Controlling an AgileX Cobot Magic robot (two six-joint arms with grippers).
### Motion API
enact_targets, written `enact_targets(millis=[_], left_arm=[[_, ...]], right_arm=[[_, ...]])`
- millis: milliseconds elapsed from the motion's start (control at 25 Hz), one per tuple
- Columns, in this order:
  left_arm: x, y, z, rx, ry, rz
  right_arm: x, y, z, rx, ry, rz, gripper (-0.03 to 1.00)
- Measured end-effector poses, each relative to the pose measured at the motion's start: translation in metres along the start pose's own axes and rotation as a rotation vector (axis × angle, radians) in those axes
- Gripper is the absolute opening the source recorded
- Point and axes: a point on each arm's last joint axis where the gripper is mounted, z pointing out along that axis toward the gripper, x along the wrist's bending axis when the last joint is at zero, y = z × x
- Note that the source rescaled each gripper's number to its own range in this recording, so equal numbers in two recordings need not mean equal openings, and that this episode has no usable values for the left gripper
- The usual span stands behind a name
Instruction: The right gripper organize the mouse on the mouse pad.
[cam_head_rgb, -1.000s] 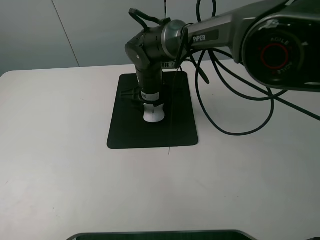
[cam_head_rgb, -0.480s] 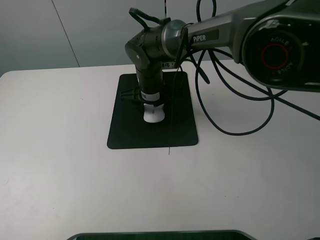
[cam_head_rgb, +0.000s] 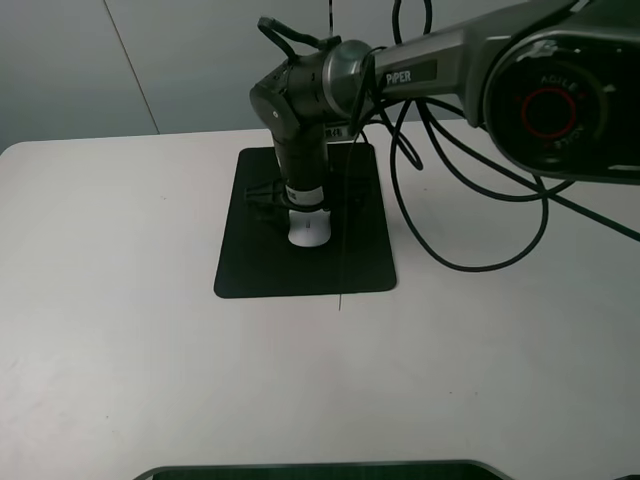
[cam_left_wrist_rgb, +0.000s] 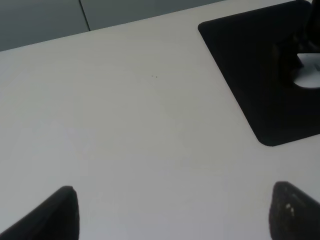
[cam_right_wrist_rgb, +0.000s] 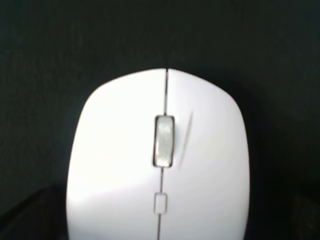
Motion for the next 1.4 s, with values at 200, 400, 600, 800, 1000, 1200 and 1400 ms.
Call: enact_targets(millis=[200, 400, 600, 800, 1000, 1200, 1400], left_arm=[[0.000, 0.000, 0.000, 0.000, 0.000, 0.000], [0.000, 0.000, 0.000, 0.000, 0.000, 0.000], [0.000, 0.000, 0.000, 0.000, 0.000, 0.000], [0.000, 0.000, 0.000, 0.000, 0.000, 0.000], [0.000, 0.000, 0.000, 0.000, 0.000, 0.000], [0.000, 0.000, 0.000, 0.000, 0.000, 0.000], [0.000, 0.000, 0.000, 0.000, 0.000, 0.000]], right_arm=[[-0.002, 0.002, -0.016, -0.012, 0.011, 0.005, 0.99], [-0.005, 0.006, -0.048, -0.047, 0.039, -0.017, 0.99], [-0.014, 0.009, -0.088, -0.079, 0.063, -0.055, 0.99], [-0.040, 0.017, -0.110, -0.040, 0.085, -0.084, 0.99], [-0.092, 0.013, -0.111, 0.017, 0.065, -0.049, 0.99], [-0.164, -0.006, -0.108, 0.079, 0.051, 0.033, 0.99], [-0.239, -0.031, -0.123, 0.076, 0.036, 0.145, 0.99]])
